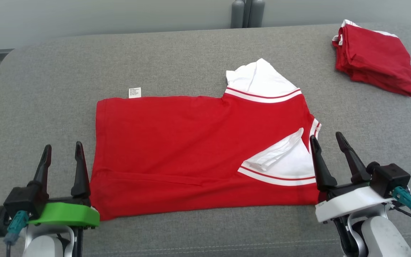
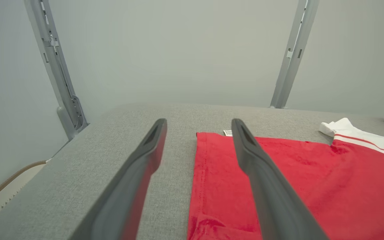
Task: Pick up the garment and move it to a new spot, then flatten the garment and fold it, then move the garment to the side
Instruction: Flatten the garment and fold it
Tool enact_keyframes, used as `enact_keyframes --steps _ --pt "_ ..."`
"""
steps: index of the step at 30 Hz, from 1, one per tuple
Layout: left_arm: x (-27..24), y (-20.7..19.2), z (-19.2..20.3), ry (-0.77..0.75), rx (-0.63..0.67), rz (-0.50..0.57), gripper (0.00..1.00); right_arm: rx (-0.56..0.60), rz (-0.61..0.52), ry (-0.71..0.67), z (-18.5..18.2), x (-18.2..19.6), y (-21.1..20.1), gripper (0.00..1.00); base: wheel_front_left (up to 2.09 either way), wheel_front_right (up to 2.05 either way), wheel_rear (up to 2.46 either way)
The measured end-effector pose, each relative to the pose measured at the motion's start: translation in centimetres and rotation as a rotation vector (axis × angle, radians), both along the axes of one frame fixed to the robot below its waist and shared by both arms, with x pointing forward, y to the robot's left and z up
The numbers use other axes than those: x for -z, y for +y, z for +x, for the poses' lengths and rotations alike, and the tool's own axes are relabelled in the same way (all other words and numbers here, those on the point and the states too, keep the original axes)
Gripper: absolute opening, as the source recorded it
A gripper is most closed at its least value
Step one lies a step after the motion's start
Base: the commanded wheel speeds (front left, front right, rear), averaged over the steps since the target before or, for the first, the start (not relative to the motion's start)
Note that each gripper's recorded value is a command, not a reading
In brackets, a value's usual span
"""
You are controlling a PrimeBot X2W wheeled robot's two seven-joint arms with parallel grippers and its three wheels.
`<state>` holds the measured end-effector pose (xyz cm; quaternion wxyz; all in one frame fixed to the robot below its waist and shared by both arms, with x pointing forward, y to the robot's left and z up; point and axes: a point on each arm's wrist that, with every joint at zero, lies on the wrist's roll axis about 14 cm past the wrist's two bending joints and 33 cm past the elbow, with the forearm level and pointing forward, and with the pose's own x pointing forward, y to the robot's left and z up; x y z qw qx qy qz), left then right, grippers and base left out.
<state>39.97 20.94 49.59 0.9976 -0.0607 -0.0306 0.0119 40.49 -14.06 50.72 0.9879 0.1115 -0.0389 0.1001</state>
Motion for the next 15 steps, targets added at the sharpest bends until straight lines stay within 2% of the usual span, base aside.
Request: enact_keyframes --steps 7,15 --pt "0.1 -0.9 3.6 0.013 0.071 0.017 1.0 -0.015 -0.015 -0.054 2.0 -1.6 0.3 1.0 0.0 0.0 0.0" --pt "3.1 -1.9 8.2 0.136 0.14 -0.014 1.0 -0.016 -0.028 -0.062 4.3 -1.5 0.3 1.0 0.0 0.0 0.0"
